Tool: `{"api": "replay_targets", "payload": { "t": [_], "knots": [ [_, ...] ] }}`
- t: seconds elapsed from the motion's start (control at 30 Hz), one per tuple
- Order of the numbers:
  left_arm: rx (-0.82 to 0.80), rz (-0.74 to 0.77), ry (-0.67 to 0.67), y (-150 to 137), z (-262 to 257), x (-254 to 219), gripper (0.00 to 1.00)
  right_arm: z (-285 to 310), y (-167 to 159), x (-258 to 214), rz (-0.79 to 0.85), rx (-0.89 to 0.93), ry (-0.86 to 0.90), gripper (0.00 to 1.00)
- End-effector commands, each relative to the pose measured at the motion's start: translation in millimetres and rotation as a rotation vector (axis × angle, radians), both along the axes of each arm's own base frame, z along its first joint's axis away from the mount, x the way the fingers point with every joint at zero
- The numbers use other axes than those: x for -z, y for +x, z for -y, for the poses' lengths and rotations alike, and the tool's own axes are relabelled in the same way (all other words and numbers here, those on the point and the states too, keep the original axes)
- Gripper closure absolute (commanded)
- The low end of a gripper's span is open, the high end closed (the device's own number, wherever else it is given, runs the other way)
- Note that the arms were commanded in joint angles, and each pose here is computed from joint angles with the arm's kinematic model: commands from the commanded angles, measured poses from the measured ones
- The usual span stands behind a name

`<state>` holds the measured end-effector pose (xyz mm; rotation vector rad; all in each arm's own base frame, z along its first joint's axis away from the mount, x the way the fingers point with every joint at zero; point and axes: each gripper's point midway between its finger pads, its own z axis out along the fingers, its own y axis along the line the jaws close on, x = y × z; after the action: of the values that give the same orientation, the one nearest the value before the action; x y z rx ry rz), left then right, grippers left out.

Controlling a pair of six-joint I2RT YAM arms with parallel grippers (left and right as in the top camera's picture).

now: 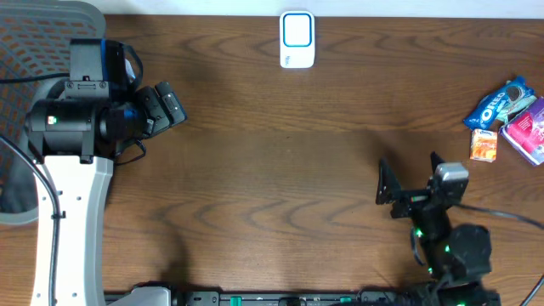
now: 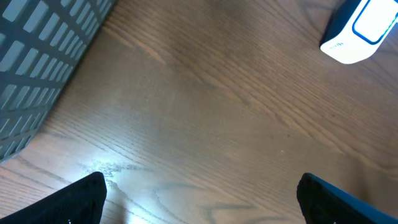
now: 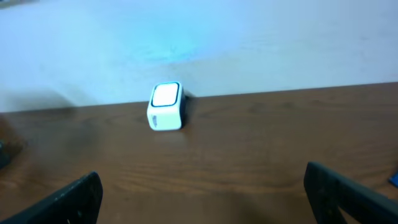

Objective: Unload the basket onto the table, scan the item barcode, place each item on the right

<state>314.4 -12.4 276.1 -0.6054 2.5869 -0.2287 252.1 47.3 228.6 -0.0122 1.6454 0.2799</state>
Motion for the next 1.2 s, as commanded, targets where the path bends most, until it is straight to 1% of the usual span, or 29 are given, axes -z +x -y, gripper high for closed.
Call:
{"api": "replay_targets", "payload": {
  "t": [0.0, 0.73, 1.0, 1.17],
  "knots": [
    [-0.005, -0.001, 0.007, -0.8, -2.4, 0.0, 0.02, 4.1, -3.8, 9.3, 0.056, 0.019, 0.001, 0.01],
    [-0.005, -0.001, 0.007, -0.8, -2.4, 0.0, 0.02, 30.7, -8.2, 21.6, 0.198, 0.152, 0.028, 0.01],
    [-0.005, -0.001, 0.007, -0.8, -2.4, 0.0, 0.02, 38.9, -7.3, 25.6, 0.181, 0.187, 0.025, 0.01],
    [-0.005, -0.001, 0.007, -0.8, -2.4, 0.0, 0.02, 47.0, -5.6, 46.7, 0.095, 0.220, 0.025, 0.01]
  ]
}}
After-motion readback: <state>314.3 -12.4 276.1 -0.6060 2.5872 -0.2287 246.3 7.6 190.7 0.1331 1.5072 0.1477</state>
